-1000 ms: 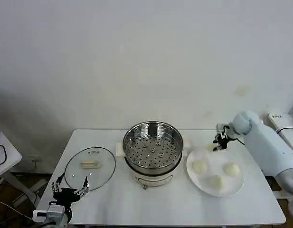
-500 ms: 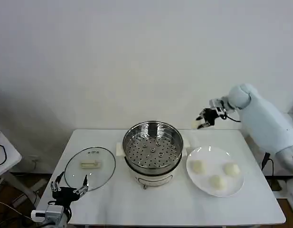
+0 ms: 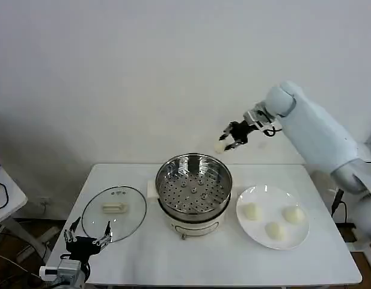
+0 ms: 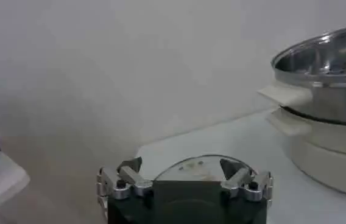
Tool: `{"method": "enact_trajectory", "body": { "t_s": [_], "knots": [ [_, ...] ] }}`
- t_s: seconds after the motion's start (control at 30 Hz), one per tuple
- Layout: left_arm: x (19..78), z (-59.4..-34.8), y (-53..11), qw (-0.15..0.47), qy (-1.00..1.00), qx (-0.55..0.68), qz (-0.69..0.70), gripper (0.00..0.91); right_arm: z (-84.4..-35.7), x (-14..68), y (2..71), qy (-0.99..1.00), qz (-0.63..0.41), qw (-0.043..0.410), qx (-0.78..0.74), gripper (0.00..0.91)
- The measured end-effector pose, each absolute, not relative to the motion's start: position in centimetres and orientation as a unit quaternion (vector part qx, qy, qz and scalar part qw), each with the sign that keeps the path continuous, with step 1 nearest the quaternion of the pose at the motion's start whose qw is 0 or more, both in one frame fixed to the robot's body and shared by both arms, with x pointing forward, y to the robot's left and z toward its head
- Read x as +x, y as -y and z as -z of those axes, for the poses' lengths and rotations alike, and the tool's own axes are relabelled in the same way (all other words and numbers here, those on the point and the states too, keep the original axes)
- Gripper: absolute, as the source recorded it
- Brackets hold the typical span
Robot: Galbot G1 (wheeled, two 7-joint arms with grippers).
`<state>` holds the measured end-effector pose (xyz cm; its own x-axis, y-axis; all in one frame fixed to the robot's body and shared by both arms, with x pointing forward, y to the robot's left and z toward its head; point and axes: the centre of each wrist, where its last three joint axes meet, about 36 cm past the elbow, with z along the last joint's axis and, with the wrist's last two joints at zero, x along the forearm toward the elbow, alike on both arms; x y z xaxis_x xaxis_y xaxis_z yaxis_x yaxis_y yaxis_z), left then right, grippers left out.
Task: Take steamed baozi put them in steamer then cover it.
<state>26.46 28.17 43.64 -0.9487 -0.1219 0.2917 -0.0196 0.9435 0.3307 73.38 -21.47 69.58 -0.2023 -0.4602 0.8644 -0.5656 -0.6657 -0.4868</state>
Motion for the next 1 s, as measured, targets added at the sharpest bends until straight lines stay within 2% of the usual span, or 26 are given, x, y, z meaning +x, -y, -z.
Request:
{"method": "enact_trajectory", "body": {
  "t_s": [0.2, 0.57, 1.0],
  "knots": [
    [26.4, -43.8, -28.1, 0.154, 0.974, 0.036, 0.164, 0.907, -70.3, 72.0, 17.2, 0.317, -0.700, 0.005, 0.640, 0.383],
    [26.4, -43.6, -27.9, 0.159, 0.973, 0.032, 0.166, 0.907, -68.5, 70.1, 10.7, 0.171, -0.753, -0.040, 0.635, 0.383],
    [26.0, -43.5, -27.8, 0.165, 0.972, 0.034, 0.167, 0.907, -64.9, 71.2, 8.2, 0.104, -0.773, -0.055, 0.623, 0.383]
  ]
}}
